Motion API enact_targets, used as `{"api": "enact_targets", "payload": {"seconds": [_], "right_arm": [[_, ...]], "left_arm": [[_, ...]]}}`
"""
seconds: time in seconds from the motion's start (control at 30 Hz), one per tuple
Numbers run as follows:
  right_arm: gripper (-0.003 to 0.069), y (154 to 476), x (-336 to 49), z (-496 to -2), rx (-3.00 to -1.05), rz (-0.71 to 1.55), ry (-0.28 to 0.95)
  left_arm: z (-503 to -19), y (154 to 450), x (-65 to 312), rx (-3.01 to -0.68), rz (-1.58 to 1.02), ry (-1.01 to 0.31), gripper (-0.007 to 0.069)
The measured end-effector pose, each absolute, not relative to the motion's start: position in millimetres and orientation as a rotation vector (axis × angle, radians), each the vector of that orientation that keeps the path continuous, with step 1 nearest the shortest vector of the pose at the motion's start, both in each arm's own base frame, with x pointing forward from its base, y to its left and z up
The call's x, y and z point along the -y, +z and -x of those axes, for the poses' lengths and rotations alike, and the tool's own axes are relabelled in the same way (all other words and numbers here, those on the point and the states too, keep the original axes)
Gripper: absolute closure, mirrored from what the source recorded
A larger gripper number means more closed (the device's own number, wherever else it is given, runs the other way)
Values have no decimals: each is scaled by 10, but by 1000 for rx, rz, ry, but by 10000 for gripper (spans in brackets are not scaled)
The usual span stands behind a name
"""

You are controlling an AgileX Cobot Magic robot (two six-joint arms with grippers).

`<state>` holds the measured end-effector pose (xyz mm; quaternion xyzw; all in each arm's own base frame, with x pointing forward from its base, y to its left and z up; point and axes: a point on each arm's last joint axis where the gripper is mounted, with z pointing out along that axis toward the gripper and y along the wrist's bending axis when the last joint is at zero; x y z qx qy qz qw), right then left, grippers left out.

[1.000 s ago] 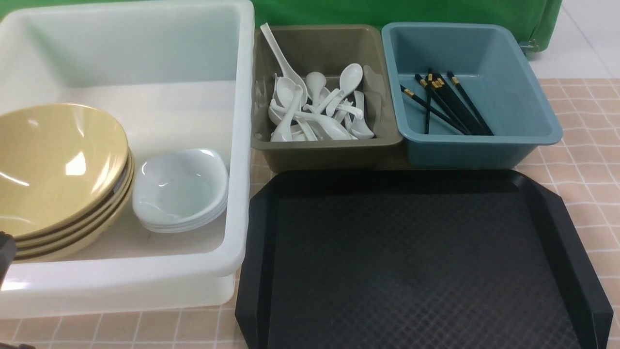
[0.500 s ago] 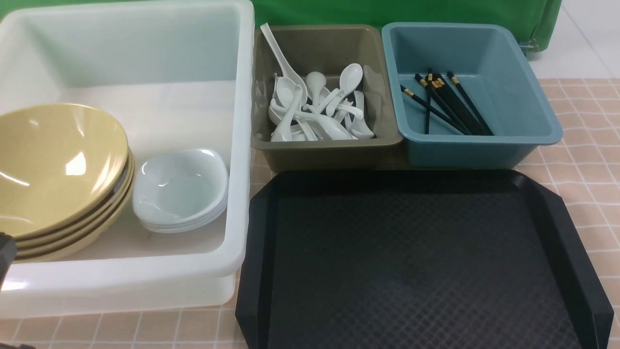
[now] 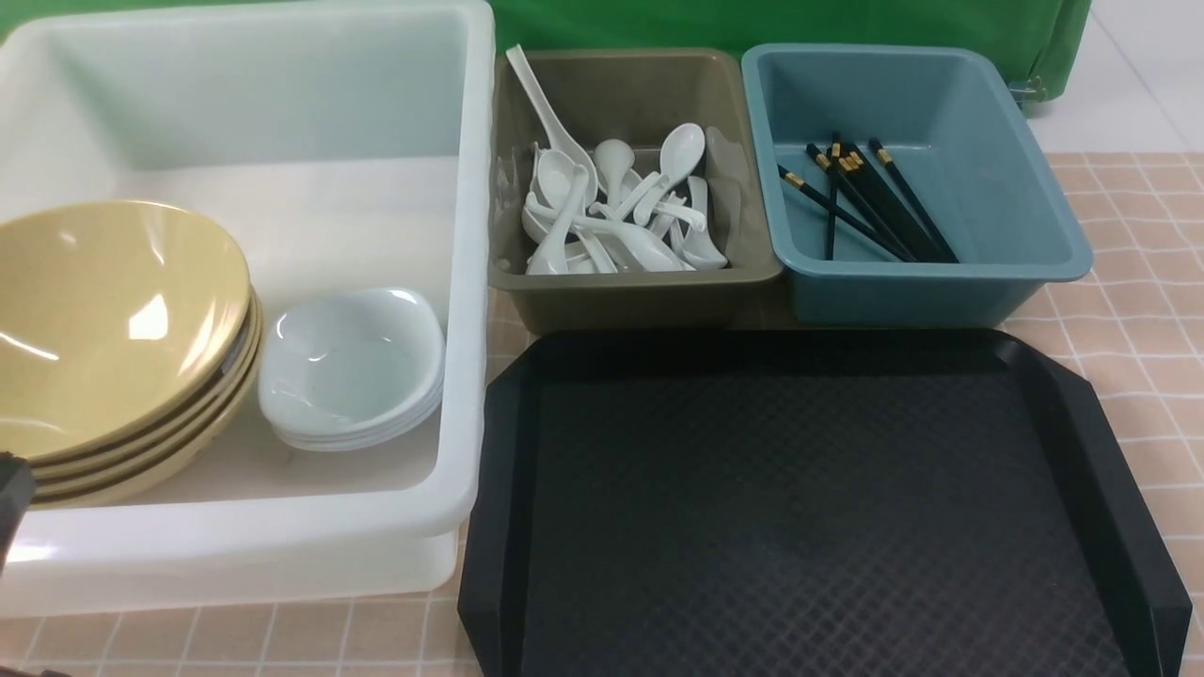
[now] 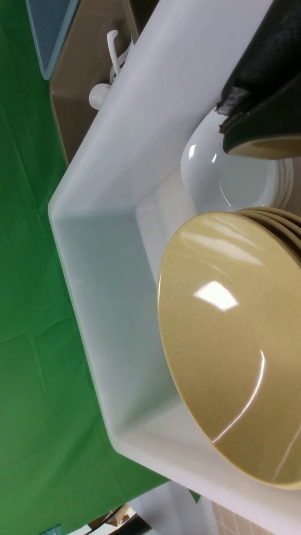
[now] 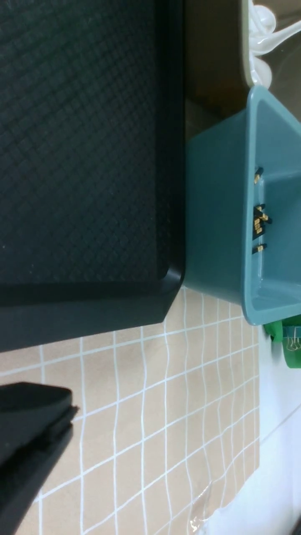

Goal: On brown table put chopsticks spoon bowls plates into blue grey white boxes.

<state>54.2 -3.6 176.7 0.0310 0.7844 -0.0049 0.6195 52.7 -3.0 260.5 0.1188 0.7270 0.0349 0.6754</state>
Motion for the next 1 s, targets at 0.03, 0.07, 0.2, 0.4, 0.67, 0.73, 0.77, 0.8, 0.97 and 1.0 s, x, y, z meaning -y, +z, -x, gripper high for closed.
{"api": "enact_targets", "payload": {"seconds": [0.03, 0.07, 0.2, 0.4, 0.67, 0.73, 0.77, 0.8, 0.97, 1.0], "right_arm": [[598, 1767, 36, -542, -1804, -71, -11], [596, 1767, 36, -542, -1804, -71, -11], [592, 1767, 36, -542, -1804, -71, -11], [587, 1767, 36, -542, -1804, -71, -11], [578, 1766, 36, -541, -1805, -71, -12], [573, 1765, 36, -541, -1806, -71, -13], [572, 1765, 36, -541, -1806, -71, -13], [571, 1765, 36, -541, -1806, -71, -13], [566, 1765, 36, -541, -1806, -71, -13], [564, 1765, 36, -541, -1806, -71, -13]], "left_arm": [[-511, 2591, 15, -1632, -248, 95, 624], [-487, 2576, -3, -1626, -223, 116, 624], [-427, 2492, -31, -1598, -54, 88, 624], [-507, 2142, -36, -1660, 131, -2, 624], [-542, 1780, 32, -1798, 67, -55, 624], [-536, 1762, 54, -1822, 6, -44, 624], [-536, 1762, 56, -1822, -4, -40, 624], [-536, 1762, 57, -1823, -8, -39, 624], [-534, 1761, 59, -1826, -28, -29, 624], [-534, 1761, 53, -1828, -18, -27, 624]]}}
